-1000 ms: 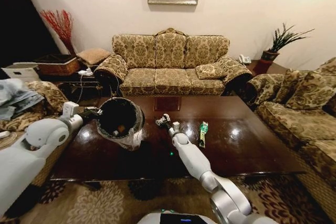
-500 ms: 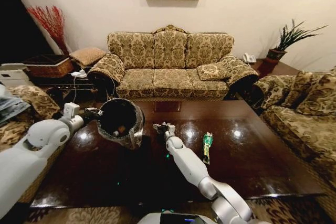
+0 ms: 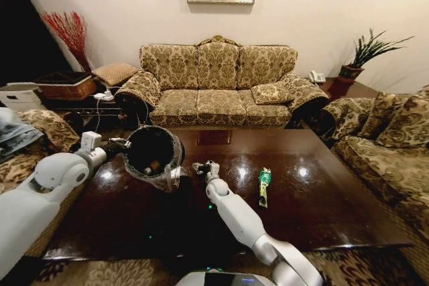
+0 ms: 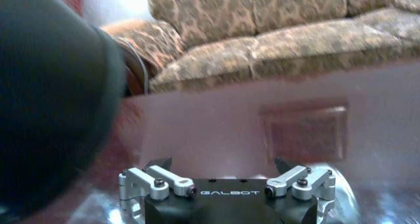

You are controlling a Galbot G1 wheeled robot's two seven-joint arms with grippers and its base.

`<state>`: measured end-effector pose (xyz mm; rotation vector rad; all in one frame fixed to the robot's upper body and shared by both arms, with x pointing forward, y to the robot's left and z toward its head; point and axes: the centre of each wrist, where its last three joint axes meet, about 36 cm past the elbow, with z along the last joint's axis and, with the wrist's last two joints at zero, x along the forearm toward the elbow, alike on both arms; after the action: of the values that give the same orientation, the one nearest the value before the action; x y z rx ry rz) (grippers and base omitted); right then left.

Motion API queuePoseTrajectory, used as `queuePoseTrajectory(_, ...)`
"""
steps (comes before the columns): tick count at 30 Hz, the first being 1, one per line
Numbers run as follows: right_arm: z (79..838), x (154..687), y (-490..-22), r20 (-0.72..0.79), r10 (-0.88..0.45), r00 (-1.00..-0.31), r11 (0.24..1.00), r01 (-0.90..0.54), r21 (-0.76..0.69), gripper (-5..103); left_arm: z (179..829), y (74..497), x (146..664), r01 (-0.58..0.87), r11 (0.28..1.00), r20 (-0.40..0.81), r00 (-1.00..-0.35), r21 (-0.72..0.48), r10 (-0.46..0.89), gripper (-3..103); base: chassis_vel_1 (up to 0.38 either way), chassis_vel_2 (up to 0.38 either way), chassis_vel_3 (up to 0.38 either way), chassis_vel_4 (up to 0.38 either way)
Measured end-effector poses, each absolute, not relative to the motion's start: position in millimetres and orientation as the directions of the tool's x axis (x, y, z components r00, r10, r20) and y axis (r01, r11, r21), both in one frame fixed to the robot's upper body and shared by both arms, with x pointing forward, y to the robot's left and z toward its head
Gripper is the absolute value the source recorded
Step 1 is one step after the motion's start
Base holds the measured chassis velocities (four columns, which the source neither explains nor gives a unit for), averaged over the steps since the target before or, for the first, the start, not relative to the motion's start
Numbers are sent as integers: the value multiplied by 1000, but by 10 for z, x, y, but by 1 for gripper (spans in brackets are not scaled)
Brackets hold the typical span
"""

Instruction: Move to the front of the table and place the trash on the table into the trash bin.

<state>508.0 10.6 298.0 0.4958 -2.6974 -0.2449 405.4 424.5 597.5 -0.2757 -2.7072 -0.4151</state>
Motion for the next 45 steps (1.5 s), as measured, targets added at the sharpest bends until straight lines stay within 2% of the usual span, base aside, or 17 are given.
queuePoseTrajectory(7,3166,4784,272,276,-416,-867,898,-342,278,100,5974,4246,4053,247,937,399,-907,248,133,0,0,0,0,0)
queuePoseTrajectory(10,3170,4735,268,263,-406,-875,904,-343,254,100,5981,4247,4057,247,936,398,-908,250,133,0,0,0,0,0)
queuePoseTrajectory(24,2750,5080,-85,336,-309,-890,951,-290,109,100,5952,4260,4063,247,938,393,-909,243,137,0,0,0,0,0)
queuePoseTrajectory(25,2718,5084,-99,347,-308,-886,952,-290,104,103,5950,4263,4065,247,938,393,-909,243,137,0,0,0,0,0)
queuePoseTrajectory(27,2693,5059,-93,358,-312,-880,950,-295,103,96,5949,4271,4068,245,939,392,-910,243,136,0,0,0,0,0)
queuePoseTrajectory(28,2693,5059,-93,358,-312,-880,950,-295,103,96,5949,4271,4068,245,939,392,-910,243,136,0,0,0,0,0)
queuePoseTrajectory(30,2660,5019,-83,366,-321,-874,947,-304,106,88,5945,4281,4074,243,939,392,-910,242,134,0,0,0,0,0)
queuePoseTrajectory(31,2660,5019,-83,366,-321,-874,947,-304,106,88,5945,4281,4074,243,939,392,-910,242,134,0,0,0,0,0)
queuePoseTrajectory(34,2647,5003,-82,367,-325,-871,945,-307,108,72,5938,4278,4075,242,940,390,-911,239,136,0,0,0,0,0)
queuePoseTrajectory(36,2649,5003,-81,367,-326,-871,945,-308,109,72,5937,4278,4075,242,941,390,-911,239,136,0,0,0,0,0)
queuePoseTrajectory(39,2667,4996,-73,362,-331,-872,944,-311,115,55,5939,4280,4074,241,941,388,-912,239,135,0,0,0,0,0)
queuePoseTrajectory(40,2667,4996,-73,362,-331,-872,944,-311,115,55,5939,4280,4074,241,941,388,-912,239,135,0,0,0,0,0)
queuePoseTrajectory(43,2668,4977,-67,361,-332,-871,943,-310,119,43,5945,4285,4073,238,941,385,-913,240,133,0,0,0,0,0)
queuePoseTrajectory(44,2668,4977,-67,361,-332,-871,943,-310,119,43,5945,4285,4073,238,941,385,-913,240,133,0,0,0,0,0)
queuePoseTrajectory(45,2670,4967,-63,360,-333,-871,943,-311,120,38,5945,4285,4073,238,941,385,-914,240,132,0,0,0,0,0)
